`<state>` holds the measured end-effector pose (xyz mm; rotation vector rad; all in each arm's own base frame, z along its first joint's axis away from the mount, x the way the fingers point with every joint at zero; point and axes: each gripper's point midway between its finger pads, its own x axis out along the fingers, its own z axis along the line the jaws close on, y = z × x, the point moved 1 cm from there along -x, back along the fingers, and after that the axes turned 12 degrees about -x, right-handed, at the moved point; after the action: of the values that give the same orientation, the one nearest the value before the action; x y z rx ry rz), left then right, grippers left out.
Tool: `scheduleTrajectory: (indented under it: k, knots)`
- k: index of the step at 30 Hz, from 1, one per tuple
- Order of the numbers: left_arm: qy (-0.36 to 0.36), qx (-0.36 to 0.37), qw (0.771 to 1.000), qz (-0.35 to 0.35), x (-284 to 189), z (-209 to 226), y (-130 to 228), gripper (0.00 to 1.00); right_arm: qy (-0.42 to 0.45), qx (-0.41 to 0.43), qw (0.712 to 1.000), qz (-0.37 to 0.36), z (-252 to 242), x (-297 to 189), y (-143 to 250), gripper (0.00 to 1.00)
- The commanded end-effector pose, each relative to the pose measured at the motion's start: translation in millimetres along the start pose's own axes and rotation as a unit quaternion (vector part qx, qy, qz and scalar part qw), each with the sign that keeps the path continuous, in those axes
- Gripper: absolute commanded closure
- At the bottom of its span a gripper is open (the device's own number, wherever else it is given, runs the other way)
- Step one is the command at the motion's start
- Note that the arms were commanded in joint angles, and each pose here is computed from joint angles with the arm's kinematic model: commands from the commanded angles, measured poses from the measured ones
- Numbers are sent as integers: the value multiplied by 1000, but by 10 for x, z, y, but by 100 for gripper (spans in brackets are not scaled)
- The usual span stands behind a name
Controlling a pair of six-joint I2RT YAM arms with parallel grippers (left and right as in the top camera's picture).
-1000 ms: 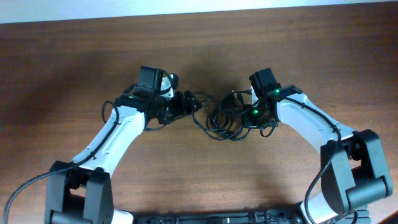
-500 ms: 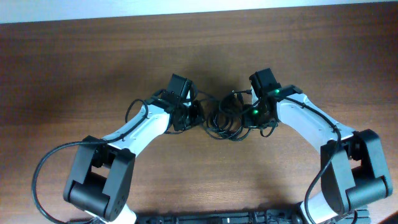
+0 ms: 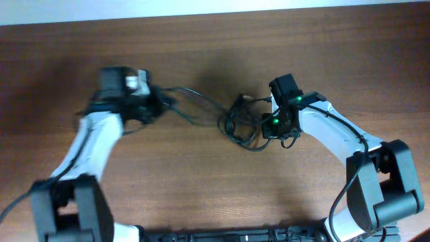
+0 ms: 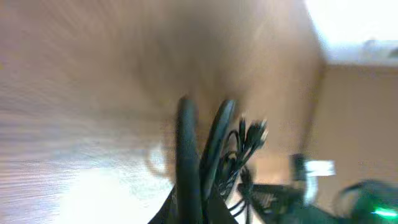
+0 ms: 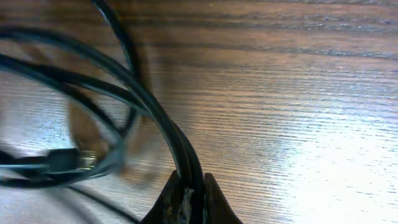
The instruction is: Untangle cables
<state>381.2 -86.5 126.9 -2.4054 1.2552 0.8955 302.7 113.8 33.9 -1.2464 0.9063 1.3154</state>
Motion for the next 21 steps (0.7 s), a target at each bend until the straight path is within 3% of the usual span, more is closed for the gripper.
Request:
scheduleTrajectory:
  k: [1, 3, 7, 13, 18, 21]
  knots:
    - [63, -18, 998, -25, -459, -31, -281, 83, 32, 7, 999, 3, -116, 7, 24, 96]
    - [54, -35, 997, -33, -514, 61, -329, 72, 32, 7, 999, 3, -116, 7, 24, 96]
    - [39, -18, 999, -21, -441, 72, -232, 37, 31, 7, 999, 2, -113, 7, 23, 96]
    - [-6, 33, 999, 22, -109, -23, 153, 29, 30, 7, 1000, 2, -108, 7, 23, 96]
    - [-101, 139, 985, 14, 210, 14, 441, 28, 26, 7, 1000, 3, -96, 8, 23, 96]
    - [-124, 207, 971, 9, 378, -78, 613, 29, 21, 6, 1000, 1, -80, 9, 16, 95]
